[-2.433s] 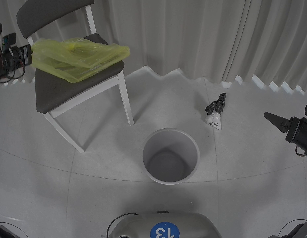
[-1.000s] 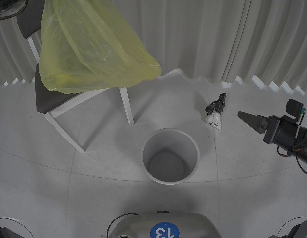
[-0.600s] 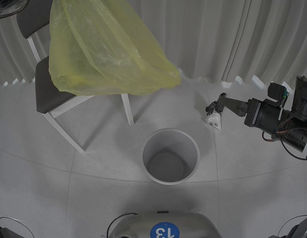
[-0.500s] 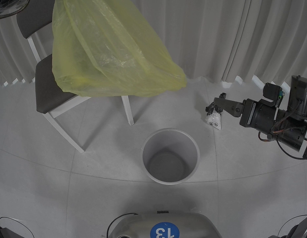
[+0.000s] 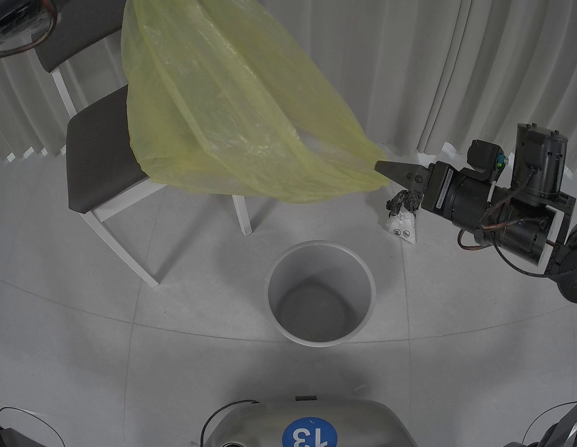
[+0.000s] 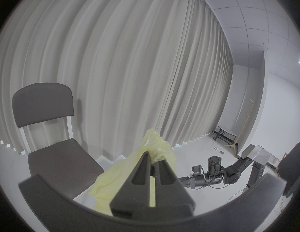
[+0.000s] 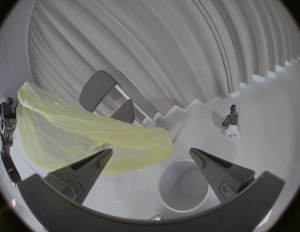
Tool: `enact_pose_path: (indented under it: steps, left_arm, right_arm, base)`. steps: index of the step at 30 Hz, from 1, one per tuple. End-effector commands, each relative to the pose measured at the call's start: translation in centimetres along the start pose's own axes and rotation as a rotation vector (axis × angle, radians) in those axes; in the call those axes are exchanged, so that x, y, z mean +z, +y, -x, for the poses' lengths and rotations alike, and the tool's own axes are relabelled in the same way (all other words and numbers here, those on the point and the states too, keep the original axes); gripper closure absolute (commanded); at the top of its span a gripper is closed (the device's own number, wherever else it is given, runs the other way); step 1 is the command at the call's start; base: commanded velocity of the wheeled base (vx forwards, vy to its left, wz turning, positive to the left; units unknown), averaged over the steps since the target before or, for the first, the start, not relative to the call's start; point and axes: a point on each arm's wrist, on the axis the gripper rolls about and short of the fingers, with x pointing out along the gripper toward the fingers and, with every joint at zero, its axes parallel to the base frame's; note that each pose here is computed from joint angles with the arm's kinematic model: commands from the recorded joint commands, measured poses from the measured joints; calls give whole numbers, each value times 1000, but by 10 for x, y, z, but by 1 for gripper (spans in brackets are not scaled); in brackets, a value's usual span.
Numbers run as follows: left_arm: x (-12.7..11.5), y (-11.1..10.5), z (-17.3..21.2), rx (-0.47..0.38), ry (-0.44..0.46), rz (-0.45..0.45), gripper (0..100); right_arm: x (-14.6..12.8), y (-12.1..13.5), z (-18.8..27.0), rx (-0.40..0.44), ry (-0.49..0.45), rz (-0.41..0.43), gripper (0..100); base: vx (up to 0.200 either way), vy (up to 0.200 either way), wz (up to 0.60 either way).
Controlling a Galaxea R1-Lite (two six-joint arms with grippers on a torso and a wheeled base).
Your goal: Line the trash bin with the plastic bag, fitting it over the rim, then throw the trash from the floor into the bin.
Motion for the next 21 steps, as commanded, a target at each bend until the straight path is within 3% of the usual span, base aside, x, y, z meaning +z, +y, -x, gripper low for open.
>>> enact_pose_path:
  steps: [1,21]
  left_arm:
    - [-1,0,2,-3,1,-1,100]
    - [4,-1,0,-29,-49,-1,100]
  right_arm:
    - [-4,-2,-10,-3,18,-1,0]
    - [-28,-15,-36,-43,102,-5,0]
  base:
    - [0,0,0]
    - [0,0,0]
